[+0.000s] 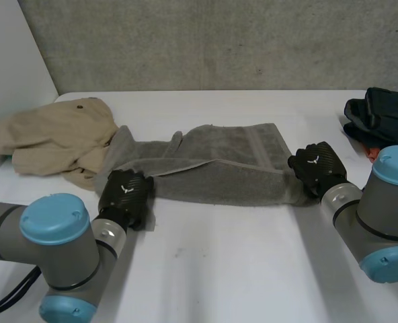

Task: Fold the laundry.

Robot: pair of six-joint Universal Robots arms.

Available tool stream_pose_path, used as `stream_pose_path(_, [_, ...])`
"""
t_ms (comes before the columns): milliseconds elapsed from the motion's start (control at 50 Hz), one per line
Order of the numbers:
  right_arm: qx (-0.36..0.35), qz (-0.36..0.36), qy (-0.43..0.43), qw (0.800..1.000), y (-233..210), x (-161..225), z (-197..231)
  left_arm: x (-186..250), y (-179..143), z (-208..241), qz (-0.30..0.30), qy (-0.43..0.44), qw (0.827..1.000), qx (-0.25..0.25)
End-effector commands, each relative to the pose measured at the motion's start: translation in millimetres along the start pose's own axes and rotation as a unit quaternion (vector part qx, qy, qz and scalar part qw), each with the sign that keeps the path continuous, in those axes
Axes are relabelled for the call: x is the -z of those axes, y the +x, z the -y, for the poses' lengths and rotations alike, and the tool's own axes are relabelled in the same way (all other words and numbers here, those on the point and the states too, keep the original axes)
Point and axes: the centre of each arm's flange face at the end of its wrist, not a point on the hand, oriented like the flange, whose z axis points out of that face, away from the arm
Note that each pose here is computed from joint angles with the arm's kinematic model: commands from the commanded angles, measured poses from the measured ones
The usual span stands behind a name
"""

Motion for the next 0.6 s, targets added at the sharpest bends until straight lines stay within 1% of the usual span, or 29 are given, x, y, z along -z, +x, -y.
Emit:
stream_pose_path(20, [0.002, -0.003, 0.0, 1.0, 1, -1, -1, -12, -9, -2, 0.027, 0.025, 0.999, -0.034])
stream_pose_path(80, [0.004, -0.008, -0.002, 1.0, 5, -2, 0, -7, -20, 10, 0.041, 0.045, 0.998, -0.031])
stream_pose_path(100, [0.004, -0.012, -0.002, 1.0, 9, -2, 2, -1, -33, 30, 0.057, 0.072, 0.995, -0.027])
stream_pose_path(140, [0.01, -0.009, -0.006, 1.0, 11, -1, 5, 7, -42, 49, 0.068, 0.1, 0.992, -0.023])
stream_pose_path(160, [0.018, -0.008, -0.008, 1.0, 15, 1, 10, 16, -51, 70, 0.075, 0.133, 0.988, -0.013])
stream_pose_path(180, [0.025, -0.008, -0.01, 1.0, 18, 3, 14, 18, -52, 75, 0.075, 0.142, 0.987, -0.009])
stream_pose_path(200, [0.034, -0.008, -0.009, 0.999, 22, 7, 21, 26, -59, 90, 0.077, 0.165, 0.983, 0.006])
stream_pose_path(220, [0.049, -0.01, -0.009, 0.999, 30, 14, 33, 29, -62, 97, 0.078, 0.175, 0.981, 0.015])
stream_pose_path(260, [0.061, -0.011, -0.013, 0.998, 40, 22, 43, 39, -70, 111, 0.08, 0.19, 0.978, 0.035])
stream_pose_path(280, [0.069, -0.012, -0.017, 0.997, 45, 26, 48, 48, -81, 122, 0.086, 0.196, 0.975, 0.055])
stream_pose_path(300, [0.08, -0.019, -0.023, 0.996, 59, 34, 57, 51, -88, 126, 0.091, 0.195, 0.975, 0.062])
stream_pose_path(360, [0.102, -0.035, -0.029, 0.994, 80, 48, 72, 60, -112, 132, 0.102, 0.175, 0.976, 0.086])
stream_pose_path(380, [0.114, -0.045, -0.03, 0.992, 93, 60, 84, 61, -116, 132, 0.099, 0.168, 0.977, 0.089])
stream_pose_path(420, [0.122, -0.056, -0.029, 0.991, 104, 74, 95, 62, -124, 130, 0.091, 0.154, 0.979, 0.098])
stream_pose_path(460, [0.126, -0.067, -0.024, 0.989, 115, 92, 110, 63, -128, 126, 0.069, 0.135, 0.983, 0.107])
stream_pose_path(500, [0.127, -0.071, -0.02, 0.989, 119, 102, 118, 62, -130, 122, 0.056, 0.124, 0.985, 0.11])
stream_pose_path(580, [0.131, -0.066, -0.025, 0.989, 120, 120, 127, 58, -141, 112, 0.057, 0.097, 0.987, 0.119])
stream_pose_path(600, [0.13, -0.056, -0.033, 0.989, 117, 123, 125, 56, -141, 110, 0.057, 0.093, 0.987, 0.12])
